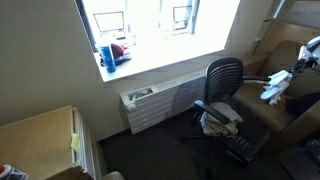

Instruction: Take the cloth on the couch and put it on the chair

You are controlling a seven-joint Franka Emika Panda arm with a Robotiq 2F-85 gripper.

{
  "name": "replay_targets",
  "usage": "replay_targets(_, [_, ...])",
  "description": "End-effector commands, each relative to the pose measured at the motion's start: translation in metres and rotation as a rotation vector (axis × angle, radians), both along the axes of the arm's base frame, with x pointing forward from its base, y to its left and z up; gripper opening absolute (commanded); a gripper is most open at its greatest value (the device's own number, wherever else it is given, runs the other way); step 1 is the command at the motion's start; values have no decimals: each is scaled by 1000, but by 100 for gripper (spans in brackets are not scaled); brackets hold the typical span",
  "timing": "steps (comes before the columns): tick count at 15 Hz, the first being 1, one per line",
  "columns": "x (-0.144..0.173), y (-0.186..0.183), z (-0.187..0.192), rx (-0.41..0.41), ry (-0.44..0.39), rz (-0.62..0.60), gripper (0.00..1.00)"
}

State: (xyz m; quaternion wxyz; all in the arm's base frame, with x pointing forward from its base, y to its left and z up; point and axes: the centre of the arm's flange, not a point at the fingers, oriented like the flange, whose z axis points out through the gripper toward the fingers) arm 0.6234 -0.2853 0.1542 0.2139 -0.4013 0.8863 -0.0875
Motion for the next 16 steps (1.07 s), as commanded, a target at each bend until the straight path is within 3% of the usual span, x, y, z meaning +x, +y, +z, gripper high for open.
replay_targets(1, [-31,10,62,-30,-83,81,0])
replay_targets(7, [-45,37,198,-244,-294,255,0])
replay_targets(11, [-64,65,293,-314,-356,357,0])
replay_targets(13, [-80,79,336,-312,-329,379,0])
replay_targets(16, [-115,98,385,-186,-234,519,0])
